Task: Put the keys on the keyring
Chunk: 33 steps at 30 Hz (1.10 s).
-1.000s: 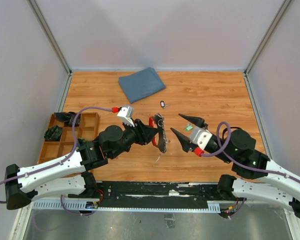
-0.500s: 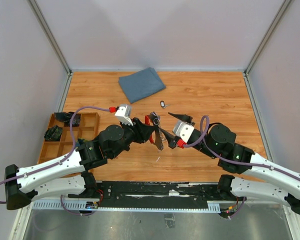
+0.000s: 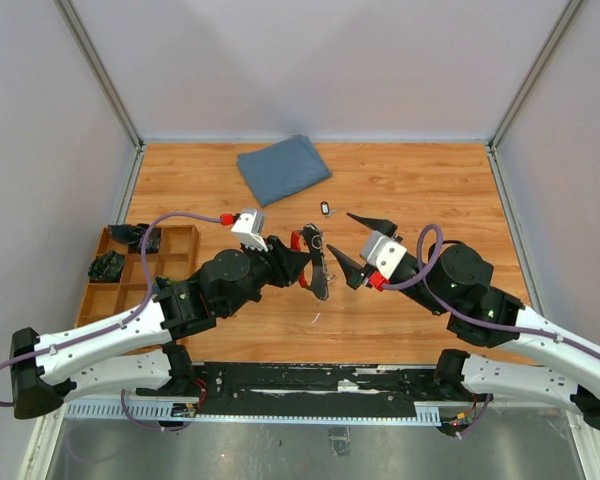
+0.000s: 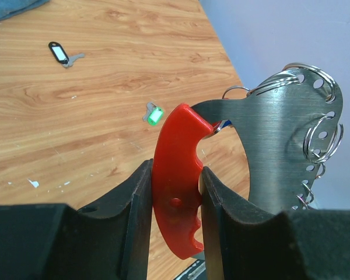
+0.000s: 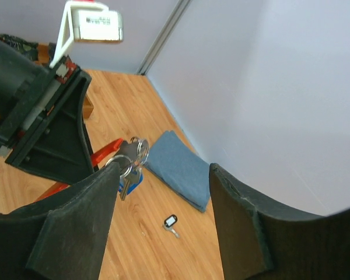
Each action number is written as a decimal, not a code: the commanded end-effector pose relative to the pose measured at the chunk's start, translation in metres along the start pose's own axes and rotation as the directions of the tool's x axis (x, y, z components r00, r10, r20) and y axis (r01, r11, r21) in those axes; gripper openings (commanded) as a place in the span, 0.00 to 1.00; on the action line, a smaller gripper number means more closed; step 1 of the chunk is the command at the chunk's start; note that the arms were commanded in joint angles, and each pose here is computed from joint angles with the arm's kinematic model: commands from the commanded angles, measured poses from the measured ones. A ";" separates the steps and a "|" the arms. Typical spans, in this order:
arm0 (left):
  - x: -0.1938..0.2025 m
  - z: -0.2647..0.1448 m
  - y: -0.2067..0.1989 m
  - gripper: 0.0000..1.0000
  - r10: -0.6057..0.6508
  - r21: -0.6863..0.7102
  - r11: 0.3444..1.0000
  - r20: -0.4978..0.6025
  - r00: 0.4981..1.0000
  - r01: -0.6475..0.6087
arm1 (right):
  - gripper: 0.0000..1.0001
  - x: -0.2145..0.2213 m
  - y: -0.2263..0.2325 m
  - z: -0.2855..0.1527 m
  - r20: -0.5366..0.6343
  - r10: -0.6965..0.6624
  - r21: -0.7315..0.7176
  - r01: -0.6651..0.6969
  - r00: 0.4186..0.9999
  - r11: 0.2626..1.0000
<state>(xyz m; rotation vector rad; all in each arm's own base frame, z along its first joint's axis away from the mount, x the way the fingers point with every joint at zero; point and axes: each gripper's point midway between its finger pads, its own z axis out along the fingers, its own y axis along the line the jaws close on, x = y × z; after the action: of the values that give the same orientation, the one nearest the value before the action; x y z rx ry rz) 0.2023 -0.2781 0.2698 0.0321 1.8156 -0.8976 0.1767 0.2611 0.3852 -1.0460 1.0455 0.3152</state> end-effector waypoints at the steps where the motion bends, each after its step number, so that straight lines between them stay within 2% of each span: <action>1: -0.024 0.001 -0.014 0.00 -0.030 0.026 0.999 0.064 0.997 0.029 | 0.64 -0.022 -0.002 0.004 0.049 0.049 -0.018 -0.048 0.998 0.999; 5: -0.024 0.001 -0.014 0.01 -0.030 0.028 0.999 0.062 0.998 0.028 | 0.65 -0.013 0.012 0.018 0.018 0.054 -0.051 -0.053 0.998 0.997; 13: -0.027 -0.002 -0.013 0.01 -0.030 0.026 0.999 0.070 0.997 0.028 | 0.68 0.010 0.024 0.034 -0.074 -0.019 -0.048 0.016 0.997 0.999; 19: -0.026 -0.003 -0.012 0.01 -0.032 0.026 0.999 0.071 0.997 0.030 | 0.68 0.020 0.014 0.035 -0.135 -0.090 0.022 0.094 0.987 0.995; 27: -0.026 -0.004 -0.012 0.01 -0.032 0.032 0.999 0.071 0.997 0.030 | 0.66 0.005 -0.020 0.017 -0.088 -0.065 0.182 0.081 0.994 0.980; 33: -0.025 -0.004 -0.012 0.00 -0.035 0.037 0.999 0.070 0.997 0.032 | 0.65 -0.009 -0.033 0.000 -0.030 -0.026 0.214 0.032 0.999 0.976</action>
<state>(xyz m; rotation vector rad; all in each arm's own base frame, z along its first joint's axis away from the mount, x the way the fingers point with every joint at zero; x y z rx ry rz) 0.2023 -0.2782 0.2698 0.0326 1.8160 -0.8976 0.1998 0.2612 0.3911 -0.9604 1.0901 0.1362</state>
